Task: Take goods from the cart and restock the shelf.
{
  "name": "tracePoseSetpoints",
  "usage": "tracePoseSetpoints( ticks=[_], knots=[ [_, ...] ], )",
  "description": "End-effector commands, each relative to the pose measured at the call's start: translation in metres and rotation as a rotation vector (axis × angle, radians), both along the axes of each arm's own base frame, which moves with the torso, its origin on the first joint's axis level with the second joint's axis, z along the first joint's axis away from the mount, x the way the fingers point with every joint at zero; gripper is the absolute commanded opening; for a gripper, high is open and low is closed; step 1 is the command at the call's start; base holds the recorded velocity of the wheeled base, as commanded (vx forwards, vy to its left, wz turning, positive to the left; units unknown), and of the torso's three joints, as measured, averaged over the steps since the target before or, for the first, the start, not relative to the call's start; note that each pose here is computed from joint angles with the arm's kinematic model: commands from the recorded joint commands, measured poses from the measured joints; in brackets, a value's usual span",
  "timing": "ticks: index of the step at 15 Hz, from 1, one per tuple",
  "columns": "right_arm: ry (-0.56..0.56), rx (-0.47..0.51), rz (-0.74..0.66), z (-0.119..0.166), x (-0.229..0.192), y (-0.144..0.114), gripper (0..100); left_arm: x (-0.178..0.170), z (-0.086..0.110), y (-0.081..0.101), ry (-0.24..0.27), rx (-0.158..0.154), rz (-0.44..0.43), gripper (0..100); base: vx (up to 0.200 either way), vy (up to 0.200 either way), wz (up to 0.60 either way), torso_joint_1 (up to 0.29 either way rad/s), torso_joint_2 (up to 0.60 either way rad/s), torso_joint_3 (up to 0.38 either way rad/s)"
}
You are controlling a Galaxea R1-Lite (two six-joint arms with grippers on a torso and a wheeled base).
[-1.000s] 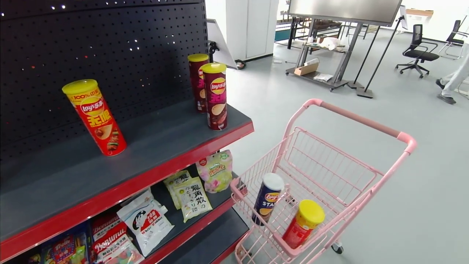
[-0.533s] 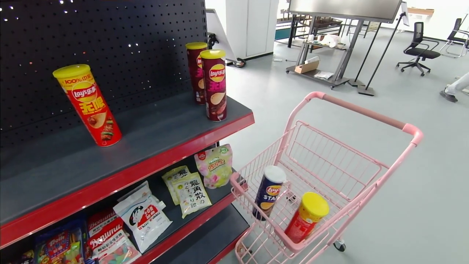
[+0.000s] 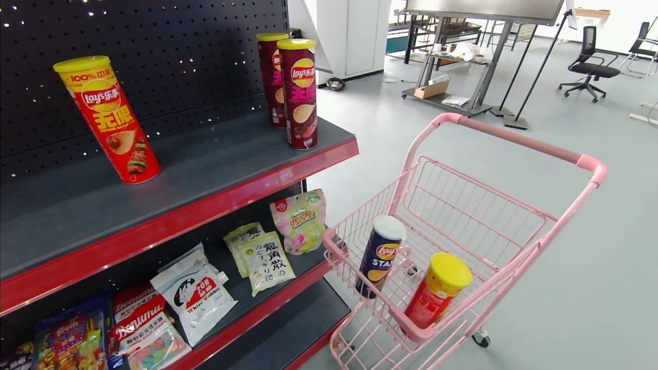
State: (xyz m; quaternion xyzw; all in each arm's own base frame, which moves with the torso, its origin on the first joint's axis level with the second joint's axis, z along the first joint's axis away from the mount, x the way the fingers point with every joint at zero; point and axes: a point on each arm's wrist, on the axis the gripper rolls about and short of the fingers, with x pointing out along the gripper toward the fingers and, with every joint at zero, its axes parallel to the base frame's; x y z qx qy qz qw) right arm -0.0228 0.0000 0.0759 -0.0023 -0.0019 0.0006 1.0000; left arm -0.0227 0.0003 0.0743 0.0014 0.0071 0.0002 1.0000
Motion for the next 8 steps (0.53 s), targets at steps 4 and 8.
tracePoseSetpoints(
  ticks=[4, 8],
  knots=[
    [0.007, -0.009, 0.006, 0.000, 0.001, 0.000, 100, 0.000, 0.000, 0.000, 0.000, 0.000, 0.000, 100, 0.000, 0.000, 0.00, -0.013, 0.04, 0.032],
    [-0.017, 0.285, 0.131, 0.166, 0.049, 0.003, 100, 0.000, 0.000, 0.000, 0.000, 0.000, 0.000, 100, 0.000, 0.000, 0.00, 0.000, 0.00, 0.000]
  ],
)
